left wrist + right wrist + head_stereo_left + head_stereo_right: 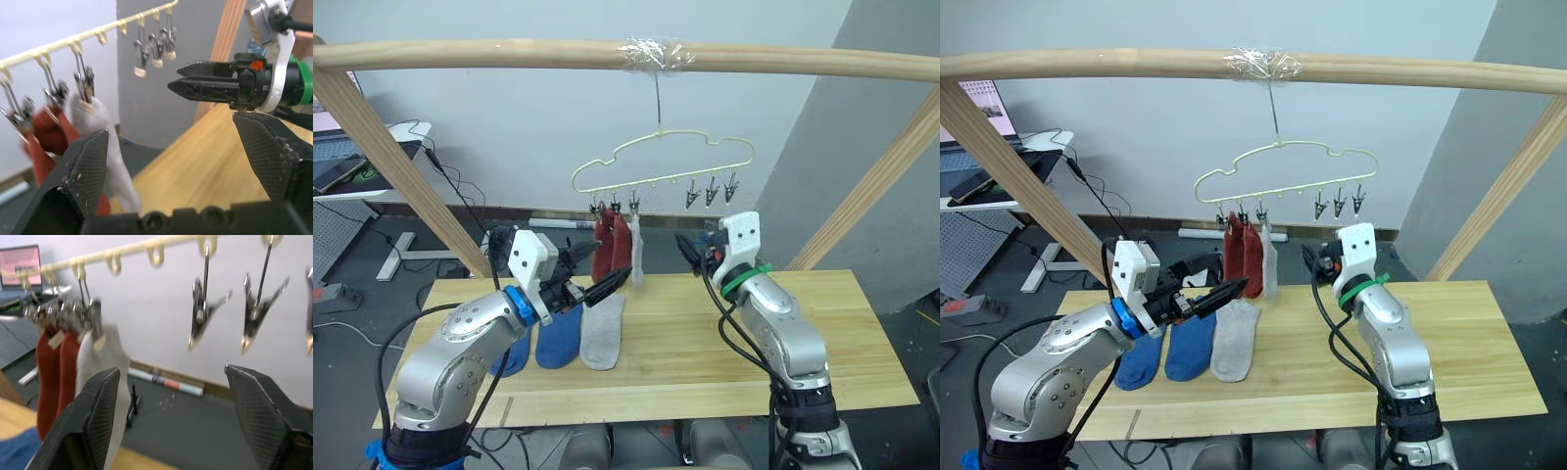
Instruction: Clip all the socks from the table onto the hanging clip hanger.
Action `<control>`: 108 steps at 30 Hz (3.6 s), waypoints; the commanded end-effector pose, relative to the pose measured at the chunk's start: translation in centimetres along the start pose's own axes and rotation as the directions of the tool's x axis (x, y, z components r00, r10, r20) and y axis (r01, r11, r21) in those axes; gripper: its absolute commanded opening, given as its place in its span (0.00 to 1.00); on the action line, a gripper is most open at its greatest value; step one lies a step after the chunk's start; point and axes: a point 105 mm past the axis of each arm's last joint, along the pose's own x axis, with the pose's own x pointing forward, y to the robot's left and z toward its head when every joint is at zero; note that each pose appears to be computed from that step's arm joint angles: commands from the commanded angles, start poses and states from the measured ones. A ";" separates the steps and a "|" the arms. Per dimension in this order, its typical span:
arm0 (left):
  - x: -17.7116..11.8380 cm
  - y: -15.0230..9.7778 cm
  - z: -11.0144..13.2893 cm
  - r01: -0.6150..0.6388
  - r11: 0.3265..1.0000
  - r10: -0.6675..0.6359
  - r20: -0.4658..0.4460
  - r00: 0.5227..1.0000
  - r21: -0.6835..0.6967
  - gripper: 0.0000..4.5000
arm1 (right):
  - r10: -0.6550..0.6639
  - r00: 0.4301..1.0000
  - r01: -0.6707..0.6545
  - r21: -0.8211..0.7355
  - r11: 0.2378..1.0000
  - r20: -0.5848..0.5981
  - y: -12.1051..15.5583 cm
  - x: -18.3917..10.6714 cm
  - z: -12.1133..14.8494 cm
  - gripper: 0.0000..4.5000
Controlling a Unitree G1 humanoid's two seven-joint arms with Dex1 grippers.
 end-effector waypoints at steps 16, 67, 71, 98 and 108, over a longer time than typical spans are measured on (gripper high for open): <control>1.7 -1.2 1.1 0.036 0.998 -0.039 0.074 0.996 0.043 1.00 | -0.123 0.990 0.108 0.204 0.973 0.064 -1.6 4.8 2.8 0.45; 2.3 -0.9 2.0 0.041 0.998 -0.047 0.110 0.993 0.053 1.00 | 0.039 0.997 -0.049 0.162 0.986 0.064 1.2 7.6 3.3 0.45; 2.3 -0.9 2.0 0.042 0.998 -0.047 0.109 0.993 0.055 1.00 | 0.023 0.996 -0.035 0.153 0.988 0.080 0.8 7.5 3.7 0.45; 2.5 -1.0 1.9 0.047 0.998 -0.052 0.112 0.992 0.047 1.00 | -0.009 0.996 -0.004 0.143 0.990 0.092 -0.2 7.4 4.1 0.45; 2.5 -1.0 2.0 0.046 0.998 -0.051 0.113 0.992 0.048 1.00 | -0.007 0.996 -0.006 0.140 0.990 0.094 -0.2 7.4 4.2 0.45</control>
